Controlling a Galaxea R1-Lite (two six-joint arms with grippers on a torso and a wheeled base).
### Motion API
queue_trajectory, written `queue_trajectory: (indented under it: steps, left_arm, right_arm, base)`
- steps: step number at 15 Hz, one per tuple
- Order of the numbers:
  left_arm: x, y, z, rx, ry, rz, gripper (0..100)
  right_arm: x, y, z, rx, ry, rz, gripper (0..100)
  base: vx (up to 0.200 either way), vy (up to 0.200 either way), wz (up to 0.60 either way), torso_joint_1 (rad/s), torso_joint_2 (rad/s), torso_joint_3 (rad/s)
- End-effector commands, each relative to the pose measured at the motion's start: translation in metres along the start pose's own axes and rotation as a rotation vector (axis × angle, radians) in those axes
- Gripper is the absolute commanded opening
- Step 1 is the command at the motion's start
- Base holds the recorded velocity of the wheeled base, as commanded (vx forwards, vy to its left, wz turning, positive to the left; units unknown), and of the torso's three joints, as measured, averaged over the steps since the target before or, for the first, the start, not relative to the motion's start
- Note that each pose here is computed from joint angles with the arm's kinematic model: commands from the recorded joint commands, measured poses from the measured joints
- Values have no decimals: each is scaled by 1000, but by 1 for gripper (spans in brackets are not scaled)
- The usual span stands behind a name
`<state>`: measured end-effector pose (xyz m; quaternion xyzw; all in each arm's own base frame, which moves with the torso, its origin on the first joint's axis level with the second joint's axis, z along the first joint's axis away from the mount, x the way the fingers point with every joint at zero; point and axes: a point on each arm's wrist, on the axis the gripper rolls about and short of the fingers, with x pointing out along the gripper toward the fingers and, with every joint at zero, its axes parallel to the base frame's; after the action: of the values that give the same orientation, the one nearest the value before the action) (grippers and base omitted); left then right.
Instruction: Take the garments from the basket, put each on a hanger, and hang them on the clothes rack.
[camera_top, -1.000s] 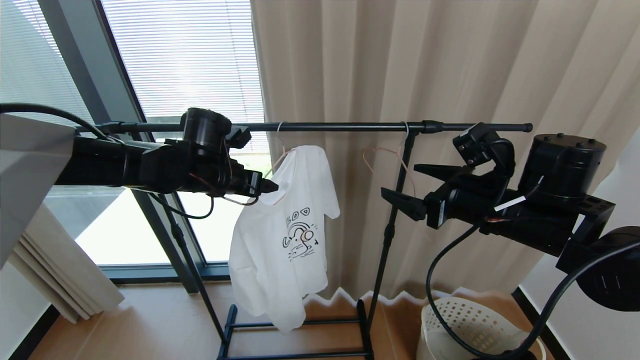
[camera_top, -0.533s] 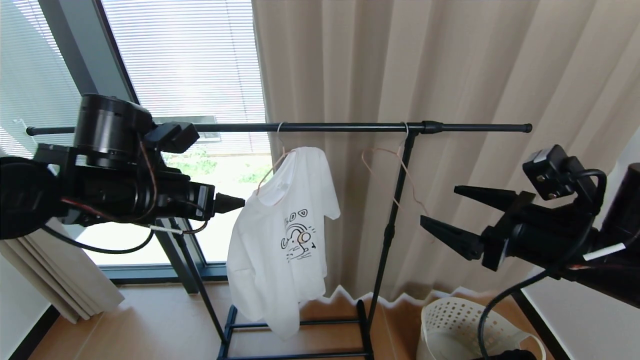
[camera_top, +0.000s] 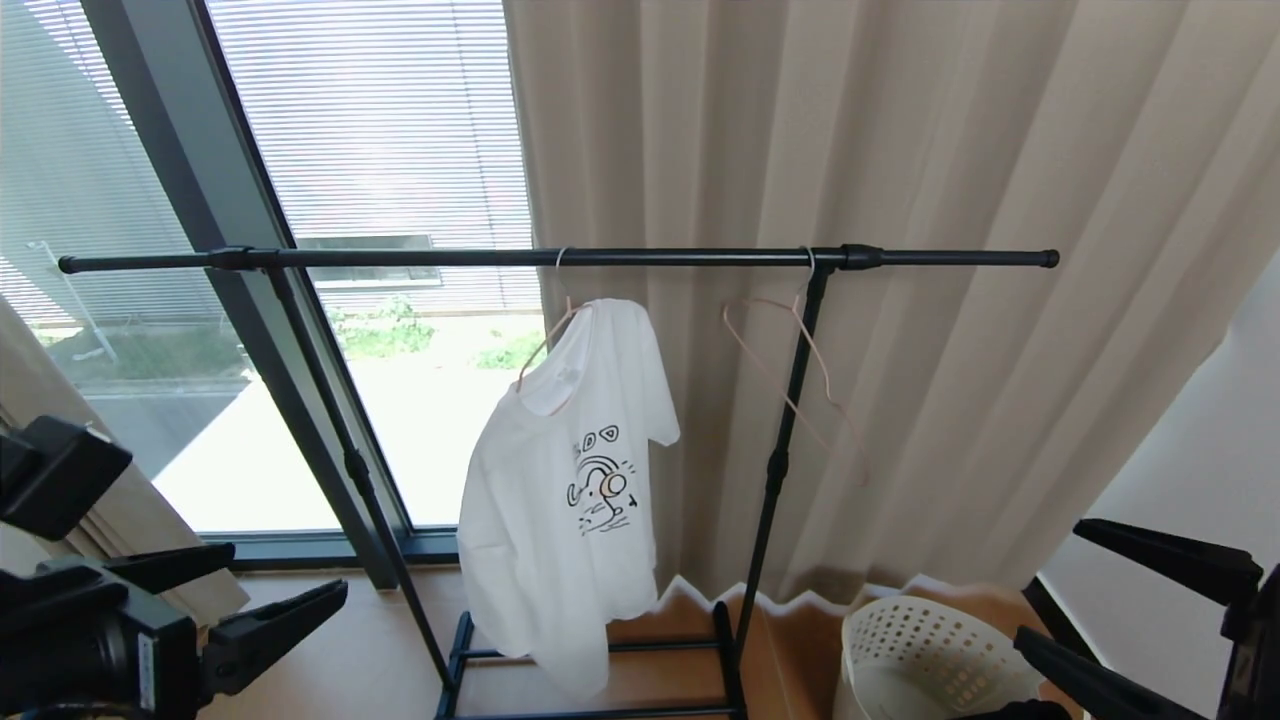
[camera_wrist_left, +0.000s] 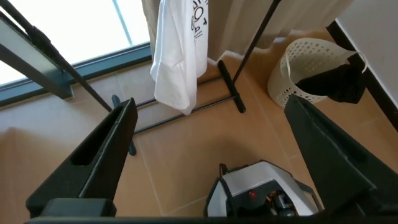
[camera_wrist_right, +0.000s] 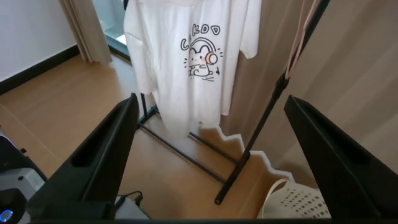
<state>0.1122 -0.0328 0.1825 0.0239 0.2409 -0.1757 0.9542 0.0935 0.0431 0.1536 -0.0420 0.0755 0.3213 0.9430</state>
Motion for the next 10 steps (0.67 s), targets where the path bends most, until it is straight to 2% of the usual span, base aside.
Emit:
queue_trajectory:
  steps: [1, 3, 5, 6, 7, 8, 9, 10]
  left_arm:
    - [-37, -4, -46, 4, -130, 1, 100]
    - [-40, -4, -61, 4, -132, 2, 100]
    - [-46, -5, -73, 5, -159, 2, 100]
    - [-47, -5, -76, 6, -165, 2, 100]
    - [-49, -5, -91, 14, -174, -2, 100]
    - [-50, -6, -98, 17, -180, -4, 100]
    - [-53, -6, -104, 18, -206, -4, 100]
    - [-54, -6, -110, 17, -214, -3, 100]
  right_arm:
    - [-48, 14, -29, -8, -48, -41, 100]
    - [-66, 21, -47, 1, -32, -72, 100]
    - [-83, 28, -61, -1, -51, -107, 100]
    - [-86, 29, -64, -1, -55, -117, 100]
    - [-91, 32, -70, -3, -70, -153, 100]
    - [-94, 33, -73, -4, -81, -194, 100]
    - [-95, 33, -84, -4, -82, -253, 100]
    - [-97, 33, -84, -10, -98, -276, 100]
  base:
    - [0, 0, 0, 0, 0, 0]
    - [0, 0, 0, 0, 0, 0]
    - [0, 0, 0, 0, 0, 0]
    - [0, 0, 0, 0, 0, 0]
    - [0, 0, 0, 0, 0, 0]
    - [0, 0, 0, 0, 0, 0]
    - [0, 0, 0, 0, 0, 0]
    - [0, 0, 0, 0, 0, 0]
